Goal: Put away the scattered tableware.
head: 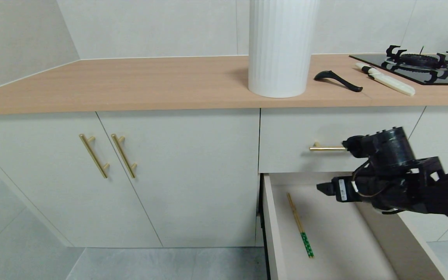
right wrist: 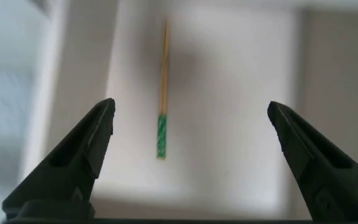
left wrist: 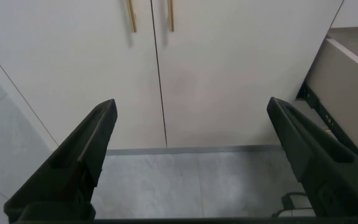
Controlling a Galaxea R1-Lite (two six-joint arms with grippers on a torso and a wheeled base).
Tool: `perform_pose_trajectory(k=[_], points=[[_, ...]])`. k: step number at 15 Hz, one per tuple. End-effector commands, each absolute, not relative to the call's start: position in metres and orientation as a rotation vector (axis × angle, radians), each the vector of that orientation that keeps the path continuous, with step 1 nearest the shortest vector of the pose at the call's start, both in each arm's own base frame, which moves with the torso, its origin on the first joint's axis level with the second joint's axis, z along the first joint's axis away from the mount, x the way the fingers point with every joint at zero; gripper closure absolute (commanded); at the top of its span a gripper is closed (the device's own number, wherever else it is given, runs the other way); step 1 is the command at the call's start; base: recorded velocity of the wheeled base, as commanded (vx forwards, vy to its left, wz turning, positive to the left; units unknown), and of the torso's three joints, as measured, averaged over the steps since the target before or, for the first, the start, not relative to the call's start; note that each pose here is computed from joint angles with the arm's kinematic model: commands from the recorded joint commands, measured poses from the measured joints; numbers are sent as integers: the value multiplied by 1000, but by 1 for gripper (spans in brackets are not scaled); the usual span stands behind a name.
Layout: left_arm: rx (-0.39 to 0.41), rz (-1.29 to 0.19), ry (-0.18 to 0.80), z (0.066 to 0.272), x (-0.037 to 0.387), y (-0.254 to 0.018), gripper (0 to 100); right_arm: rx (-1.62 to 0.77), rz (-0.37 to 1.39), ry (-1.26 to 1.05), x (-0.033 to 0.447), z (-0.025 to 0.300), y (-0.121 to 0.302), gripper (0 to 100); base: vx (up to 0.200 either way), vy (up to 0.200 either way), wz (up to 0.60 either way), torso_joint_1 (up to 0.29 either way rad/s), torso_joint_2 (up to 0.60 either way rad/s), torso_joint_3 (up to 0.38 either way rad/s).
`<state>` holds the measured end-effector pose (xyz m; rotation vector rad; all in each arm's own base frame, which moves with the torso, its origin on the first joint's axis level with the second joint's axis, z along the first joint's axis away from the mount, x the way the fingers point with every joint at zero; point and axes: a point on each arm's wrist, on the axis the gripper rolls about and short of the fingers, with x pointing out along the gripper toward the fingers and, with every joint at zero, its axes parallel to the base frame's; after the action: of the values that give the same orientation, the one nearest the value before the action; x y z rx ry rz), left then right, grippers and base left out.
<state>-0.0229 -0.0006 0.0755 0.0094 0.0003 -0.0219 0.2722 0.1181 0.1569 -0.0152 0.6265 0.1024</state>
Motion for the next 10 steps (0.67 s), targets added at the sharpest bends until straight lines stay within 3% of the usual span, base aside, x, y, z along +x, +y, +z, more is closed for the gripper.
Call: perform_pose_trajectory(k=[1,4,8,10], points=[[9,-21,1,75,-23,-1,0,21,89,473,249,203,95,0,0,0,0,0,0,0],[9,-21,1,75,-23,-1,0,-7,83,429,239,213,84,0,0,0,0,6,-20,-7],[9,-21,1,75,-23,-1,0,-13,78,431,238,212,83,0,0,0,0,65,-243,-246],[9,-21,1,75,-23,-1,0,-13,76,433,238,212,83,0,0,0,0,185,-537,-303]])
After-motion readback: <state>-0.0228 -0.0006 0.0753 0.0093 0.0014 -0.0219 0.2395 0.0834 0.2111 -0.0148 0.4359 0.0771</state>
